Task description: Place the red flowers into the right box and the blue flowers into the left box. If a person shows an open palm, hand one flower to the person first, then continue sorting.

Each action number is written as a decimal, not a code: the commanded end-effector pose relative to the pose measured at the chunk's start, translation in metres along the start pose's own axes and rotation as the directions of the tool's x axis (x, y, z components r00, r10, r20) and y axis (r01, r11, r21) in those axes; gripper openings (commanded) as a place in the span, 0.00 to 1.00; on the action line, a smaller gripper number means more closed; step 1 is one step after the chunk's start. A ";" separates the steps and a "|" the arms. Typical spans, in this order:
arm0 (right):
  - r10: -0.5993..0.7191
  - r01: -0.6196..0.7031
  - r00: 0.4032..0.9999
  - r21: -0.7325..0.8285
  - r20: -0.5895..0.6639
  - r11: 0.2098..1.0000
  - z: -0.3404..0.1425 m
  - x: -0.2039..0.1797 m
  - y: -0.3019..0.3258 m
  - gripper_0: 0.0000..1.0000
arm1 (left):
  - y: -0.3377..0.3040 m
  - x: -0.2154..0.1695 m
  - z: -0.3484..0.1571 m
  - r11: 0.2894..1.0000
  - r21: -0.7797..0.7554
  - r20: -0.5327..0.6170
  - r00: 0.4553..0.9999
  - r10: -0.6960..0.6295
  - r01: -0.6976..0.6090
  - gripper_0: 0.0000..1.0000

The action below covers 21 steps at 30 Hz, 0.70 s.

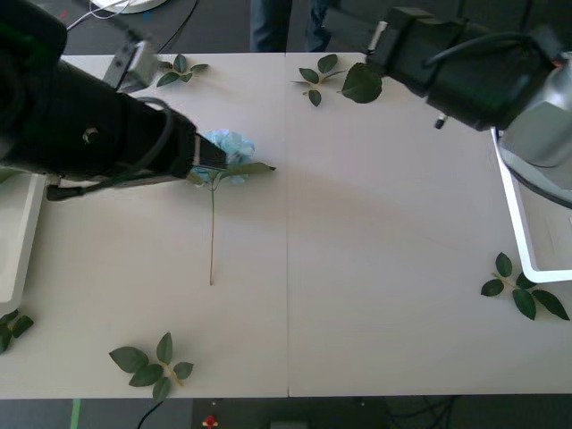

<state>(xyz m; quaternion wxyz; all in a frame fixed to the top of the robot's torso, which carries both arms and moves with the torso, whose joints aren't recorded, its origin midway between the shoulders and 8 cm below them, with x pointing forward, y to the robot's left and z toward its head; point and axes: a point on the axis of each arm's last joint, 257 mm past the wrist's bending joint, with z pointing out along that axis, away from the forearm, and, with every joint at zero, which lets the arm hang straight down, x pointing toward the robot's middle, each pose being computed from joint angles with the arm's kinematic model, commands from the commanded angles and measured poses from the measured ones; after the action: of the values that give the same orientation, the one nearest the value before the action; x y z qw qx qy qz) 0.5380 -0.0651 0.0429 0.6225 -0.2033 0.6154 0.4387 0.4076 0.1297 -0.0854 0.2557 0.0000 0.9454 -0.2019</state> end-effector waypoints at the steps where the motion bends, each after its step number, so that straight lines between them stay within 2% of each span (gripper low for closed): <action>1: -0.060 0.059 0.998 -0.036 -0.025 0.998 -0.038 -0.011 -0.004 1.00 | 0.011 -0.021 0.017 0.984 -0.089 -0.002 0.988 -0.153 0.152 1.00; 4: -0.077 0.071 0.994 -0.080 -0.073 0.994 -0.067 -0.005 -0.003 1.00 | 0.028 -0.031 0.051 0.967 -0.134 0.011 0.976 -0.218 0.218 1.00; 9: -0.110 0.087 0.981 -0.144 -0.160 0.986 -0.121 0.004 0.001 1.00 | 0.058 -0.051 0.112 0.954 -0.170 0.076 0.968 -0.237 0.247 1.00; 15: -0.211 0.156 0.941 -0.213 -0.265 0.965 -0.179 0.008 0.008 1.00 | 0.092 -0.049 0.162 0.963 -0.217 0.058 0.987 -0.150 0.159 1.00; 21: -0.264 0.180 0.908 -0.268 -0.325 0.947 -0.213 0.012 0.018 1.00 | 0.103 -0.041 0.172 0.966 -0.249 0.021 0.997 -0.070 0.073 1.00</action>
<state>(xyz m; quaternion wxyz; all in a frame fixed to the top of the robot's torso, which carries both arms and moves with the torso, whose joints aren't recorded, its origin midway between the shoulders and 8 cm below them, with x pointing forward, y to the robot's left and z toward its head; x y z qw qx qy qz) 0.4050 -0.2106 -0.0026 0.5196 -0.3892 0.6351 0.4186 0.5218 0.1826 -0.2641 0.2199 -0.1286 0.9624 -0.0939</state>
